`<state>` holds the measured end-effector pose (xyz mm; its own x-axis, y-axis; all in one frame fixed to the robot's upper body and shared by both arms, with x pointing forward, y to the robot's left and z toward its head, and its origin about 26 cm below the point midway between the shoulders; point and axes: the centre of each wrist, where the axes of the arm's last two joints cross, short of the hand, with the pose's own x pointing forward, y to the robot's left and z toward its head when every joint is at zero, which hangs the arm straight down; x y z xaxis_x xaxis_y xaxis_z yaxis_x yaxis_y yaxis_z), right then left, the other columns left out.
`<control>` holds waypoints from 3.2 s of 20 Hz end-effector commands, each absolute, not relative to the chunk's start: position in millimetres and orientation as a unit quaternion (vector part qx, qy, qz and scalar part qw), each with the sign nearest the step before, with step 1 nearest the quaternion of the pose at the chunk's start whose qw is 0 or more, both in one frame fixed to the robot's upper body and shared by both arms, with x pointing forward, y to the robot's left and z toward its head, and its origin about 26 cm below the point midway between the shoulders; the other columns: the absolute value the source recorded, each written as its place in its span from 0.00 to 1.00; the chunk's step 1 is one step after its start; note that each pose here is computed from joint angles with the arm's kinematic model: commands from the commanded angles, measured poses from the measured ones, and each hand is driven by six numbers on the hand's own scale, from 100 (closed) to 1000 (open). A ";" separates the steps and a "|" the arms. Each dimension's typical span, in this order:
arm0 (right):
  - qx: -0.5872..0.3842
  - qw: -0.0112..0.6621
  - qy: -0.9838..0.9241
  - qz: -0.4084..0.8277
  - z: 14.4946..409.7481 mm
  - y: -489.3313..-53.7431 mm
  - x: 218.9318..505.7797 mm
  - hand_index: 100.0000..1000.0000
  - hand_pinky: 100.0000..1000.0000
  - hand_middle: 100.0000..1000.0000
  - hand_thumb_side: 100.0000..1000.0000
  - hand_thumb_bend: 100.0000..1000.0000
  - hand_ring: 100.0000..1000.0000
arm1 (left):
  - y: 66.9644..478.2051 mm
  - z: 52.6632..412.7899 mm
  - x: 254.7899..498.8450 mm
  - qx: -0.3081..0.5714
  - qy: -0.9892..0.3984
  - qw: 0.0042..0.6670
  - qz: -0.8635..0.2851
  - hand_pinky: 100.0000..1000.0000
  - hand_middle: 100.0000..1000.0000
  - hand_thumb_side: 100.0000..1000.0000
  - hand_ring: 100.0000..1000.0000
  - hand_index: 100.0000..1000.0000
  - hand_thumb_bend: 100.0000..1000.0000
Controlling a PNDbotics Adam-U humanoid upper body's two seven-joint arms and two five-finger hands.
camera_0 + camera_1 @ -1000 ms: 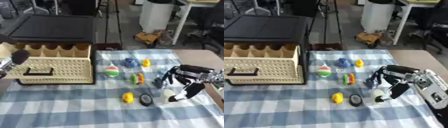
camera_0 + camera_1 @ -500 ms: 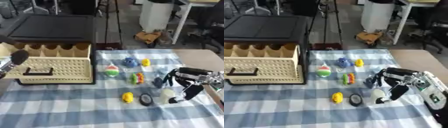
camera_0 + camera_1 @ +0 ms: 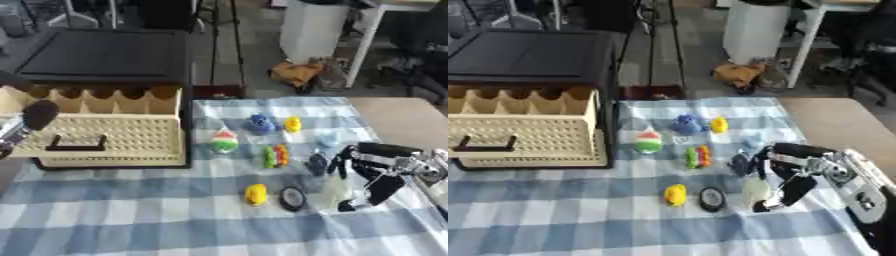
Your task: Pick up objects from table and place into drawer.
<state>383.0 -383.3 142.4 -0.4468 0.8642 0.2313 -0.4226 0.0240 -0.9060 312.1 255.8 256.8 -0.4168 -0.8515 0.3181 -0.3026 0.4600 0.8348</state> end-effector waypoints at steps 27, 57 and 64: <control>-0.259 0.469 -0.514 0.670 165.4 -397.9 384.7 0.77 0.06 0.58 0.35 0.59 0.20 | 258.2 264.2 308.8 0.383 -0.767 0.373 -0.355 0.00 0.00 1.00 0.00 0.64 0.77; -0.274 0.470 -0.479 0.689 147.5 -398.8 395.6 0.77 0.07 0.63 0.34 0.58 0.22 | 257.4 263.4 308.7 0.379 -0.770 0.374 -0.353 0.00 0.00 1.00 0.00 0.64 0.76; -0.274 0.475 -0.468 0.693 142.3 -401.6 396.6 0.77 0.06 0.63 0.32 0.59 0.21 | 257.4 263.4 308.6 0.379 -0.770 0.374 -0.352 0.00 0.00 1.00 0.00 0.64 0.76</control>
<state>395.3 -395.6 129.9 -0.4047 0.9089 0.1003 -0.4252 -0.0899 -0.9006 312.2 254.7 255.1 -0.4258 -0.8432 0.3281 -0.2903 0.4707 0.8331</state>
